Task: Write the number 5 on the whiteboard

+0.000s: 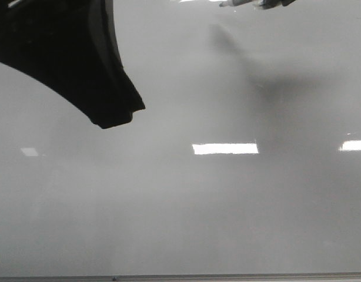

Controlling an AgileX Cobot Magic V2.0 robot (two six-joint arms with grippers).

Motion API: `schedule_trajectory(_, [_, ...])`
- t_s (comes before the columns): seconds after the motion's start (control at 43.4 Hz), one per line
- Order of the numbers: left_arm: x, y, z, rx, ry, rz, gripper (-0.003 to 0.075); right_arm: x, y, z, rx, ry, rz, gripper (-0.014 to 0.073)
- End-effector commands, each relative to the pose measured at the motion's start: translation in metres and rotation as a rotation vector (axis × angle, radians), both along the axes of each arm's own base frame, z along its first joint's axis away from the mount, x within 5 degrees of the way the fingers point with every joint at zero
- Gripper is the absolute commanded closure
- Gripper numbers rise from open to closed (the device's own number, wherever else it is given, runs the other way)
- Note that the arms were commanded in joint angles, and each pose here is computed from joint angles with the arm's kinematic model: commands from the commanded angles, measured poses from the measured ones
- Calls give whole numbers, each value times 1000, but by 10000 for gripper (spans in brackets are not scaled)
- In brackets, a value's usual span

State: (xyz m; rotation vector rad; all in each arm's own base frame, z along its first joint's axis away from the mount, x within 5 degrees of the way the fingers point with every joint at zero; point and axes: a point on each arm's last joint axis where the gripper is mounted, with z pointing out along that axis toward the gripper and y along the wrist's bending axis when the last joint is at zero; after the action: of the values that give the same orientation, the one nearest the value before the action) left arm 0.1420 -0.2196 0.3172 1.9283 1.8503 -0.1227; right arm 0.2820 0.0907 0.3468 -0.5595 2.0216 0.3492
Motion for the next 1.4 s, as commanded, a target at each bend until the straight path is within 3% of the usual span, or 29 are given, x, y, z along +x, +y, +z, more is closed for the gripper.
schedule_trajectory(0.0, [-3, 0, 19, -91, -41, 2, 741, 10, -2, 20, 40, -92, -51, 655])
schedule_trajectory(0.23, [-3, 0, 19, -91, -41, 2, 741, 18, 2, 2, 24, -5, -18, 655])
schedule_trajectory(0.46, [-3, 0, 19, -91, -41, 2, 741, 7, 23, -43, -12, 124, 49, 655])
schedule_trajectory(0.622, [-3, 0, 19, -91, -41, 2, 741, 4, 30, -53, -6, 137, 41, 655])
schedule_trajectory(0.852, [-3, 0, 19, -91, -41, 2, 741, -1, 9, -53, 28, 138, -52, 655])
schedule_trajectory(1.082, [-3, 0, 19, -91, -41, 2, 741, -20, -11, -84, 7, 233, -108, 655])
schedule_trajectory(1.381, [-3, 0, 19, -91, -41, 2, 741, -17, 44, -121, -7, 309, -4, 655])
